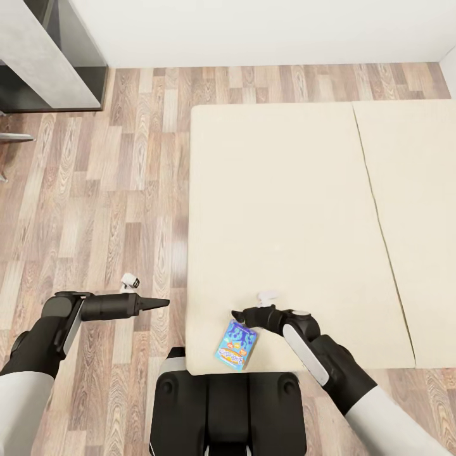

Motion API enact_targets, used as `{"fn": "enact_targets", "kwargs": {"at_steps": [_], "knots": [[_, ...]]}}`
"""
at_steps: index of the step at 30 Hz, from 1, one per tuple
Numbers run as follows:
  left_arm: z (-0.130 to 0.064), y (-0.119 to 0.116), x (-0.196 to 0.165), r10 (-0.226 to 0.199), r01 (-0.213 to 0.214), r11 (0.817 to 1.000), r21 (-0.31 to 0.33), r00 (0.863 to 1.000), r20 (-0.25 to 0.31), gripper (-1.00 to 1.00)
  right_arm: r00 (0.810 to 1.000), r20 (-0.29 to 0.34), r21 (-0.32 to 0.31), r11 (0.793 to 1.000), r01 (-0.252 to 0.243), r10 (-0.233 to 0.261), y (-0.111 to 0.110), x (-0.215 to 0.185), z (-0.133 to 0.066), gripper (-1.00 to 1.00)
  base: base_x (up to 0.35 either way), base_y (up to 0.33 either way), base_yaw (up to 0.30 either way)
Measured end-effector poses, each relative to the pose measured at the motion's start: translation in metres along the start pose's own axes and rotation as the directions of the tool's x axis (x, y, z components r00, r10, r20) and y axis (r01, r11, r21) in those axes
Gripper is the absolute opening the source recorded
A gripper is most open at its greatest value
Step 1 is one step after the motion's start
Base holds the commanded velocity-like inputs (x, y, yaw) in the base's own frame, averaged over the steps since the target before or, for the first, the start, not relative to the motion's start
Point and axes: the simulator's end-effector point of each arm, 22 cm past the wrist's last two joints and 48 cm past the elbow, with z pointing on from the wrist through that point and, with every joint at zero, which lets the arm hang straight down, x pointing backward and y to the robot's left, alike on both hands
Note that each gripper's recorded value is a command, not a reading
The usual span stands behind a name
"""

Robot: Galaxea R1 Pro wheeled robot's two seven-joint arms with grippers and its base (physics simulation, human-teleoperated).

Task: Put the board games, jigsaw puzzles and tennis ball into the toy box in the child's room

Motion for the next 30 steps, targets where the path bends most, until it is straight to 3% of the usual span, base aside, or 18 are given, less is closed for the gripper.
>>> {"fn": "enact_targets", "kwargs": {"at_steps": [11, 21, 30], "knots": [[0.0, 0.0, 0.0, 0.0, 0.0, 1.0, -0.001, 1.0, -0.001, 1.0, 1.0, -0.022, 0.029, 1.0, -0.004, 0.004, -0.022, 0.002, -0.008, 1.0, 0.0, 0.0, 0.0], [0.001, 0.0, 0.001, 0.0, 0.0, 1.0, 0.001, 1.0, -0.002, 1.0, 0.99, -0.136, 0.026, 0.999, -0.02, 0.023, -0.022, 0.027, -0.01, 1.0, 0.0, 0.0, 0.0], [0.001, 0.0, 0.001, 0.0, 0.0, 1.0, 0.001, 1.0, -0.002, 1.0, 0.984, -0.164, 0.044, 0.997, -0.059, 0.065, -0.031, 0.037, -0.008, 1.0, 0.0, 0.0, 0.0]]}}
